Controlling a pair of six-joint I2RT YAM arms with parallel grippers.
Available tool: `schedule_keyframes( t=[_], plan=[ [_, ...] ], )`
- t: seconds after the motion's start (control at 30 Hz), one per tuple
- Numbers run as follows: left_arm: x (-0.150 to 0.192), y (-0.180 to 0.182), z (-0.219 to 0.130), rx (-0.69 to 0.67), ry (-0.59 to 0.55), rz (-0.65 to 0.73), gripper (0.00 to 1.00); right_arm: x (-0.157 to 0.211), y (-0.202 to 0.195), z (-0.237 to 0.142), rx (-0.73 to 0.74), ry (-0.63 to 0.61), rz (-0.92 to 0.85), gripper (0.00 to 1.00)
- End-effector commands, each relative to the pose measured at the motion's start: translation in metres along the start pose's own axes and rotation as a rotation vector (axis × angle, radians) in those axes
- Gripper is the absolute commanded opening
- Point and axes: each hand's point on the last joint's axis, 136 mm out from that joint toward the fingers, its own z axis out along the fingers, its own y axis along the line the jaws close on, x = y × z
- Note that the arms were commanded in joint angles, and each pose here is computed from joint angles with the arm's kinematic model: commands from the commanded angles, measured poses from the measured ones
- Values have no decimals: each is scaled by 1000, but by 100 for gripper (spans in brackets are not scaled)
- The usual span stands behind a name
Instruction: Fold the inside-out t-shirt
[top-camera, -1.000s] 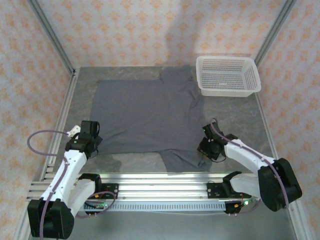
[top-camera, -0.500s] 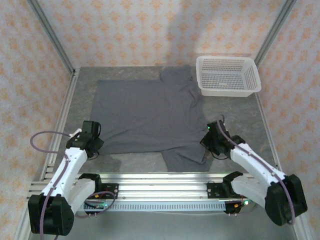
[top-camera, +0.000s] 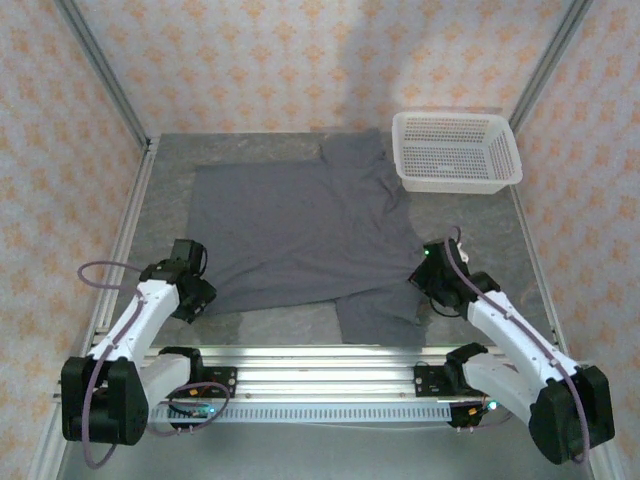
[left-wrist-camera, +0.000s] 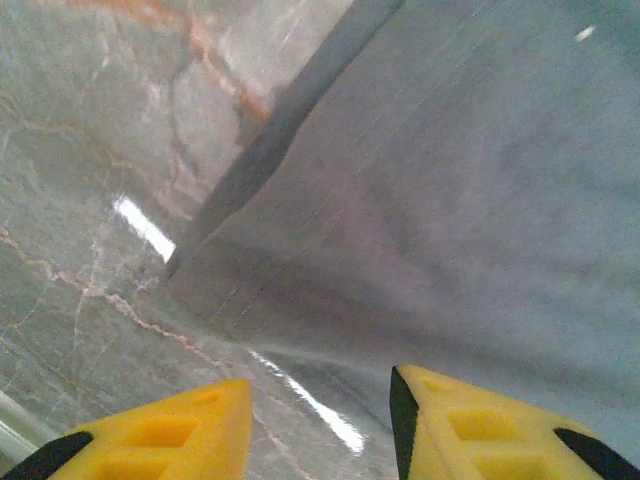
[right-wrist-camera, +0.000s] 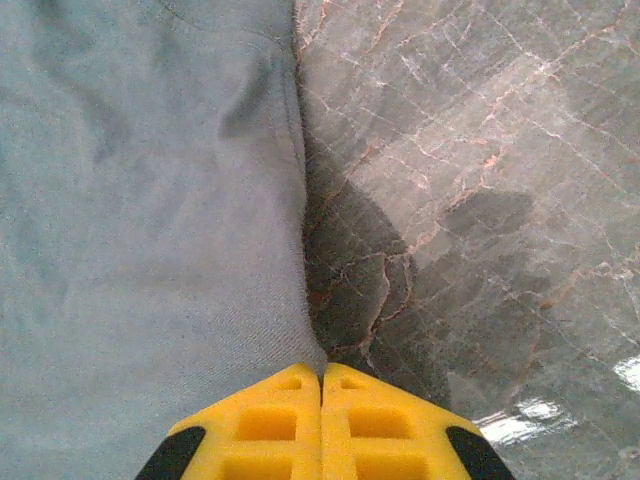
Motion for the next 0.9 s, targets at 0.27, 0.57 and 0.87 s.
schedule_keyframes(
  t=[0.27,0.57,0.87],
  plan=[
    [-18,20,10,-118,-117,-39,49,-14,16,-9,-43,-31,-46,0],
    [-28,36,22,-131,-193,-127,54,-16,16,-9,-34,-37,-62,0],
    [-27,23,40,-90,-142,-150,31,-14,17,-9,-34,-16,-63,0]
  ],
)
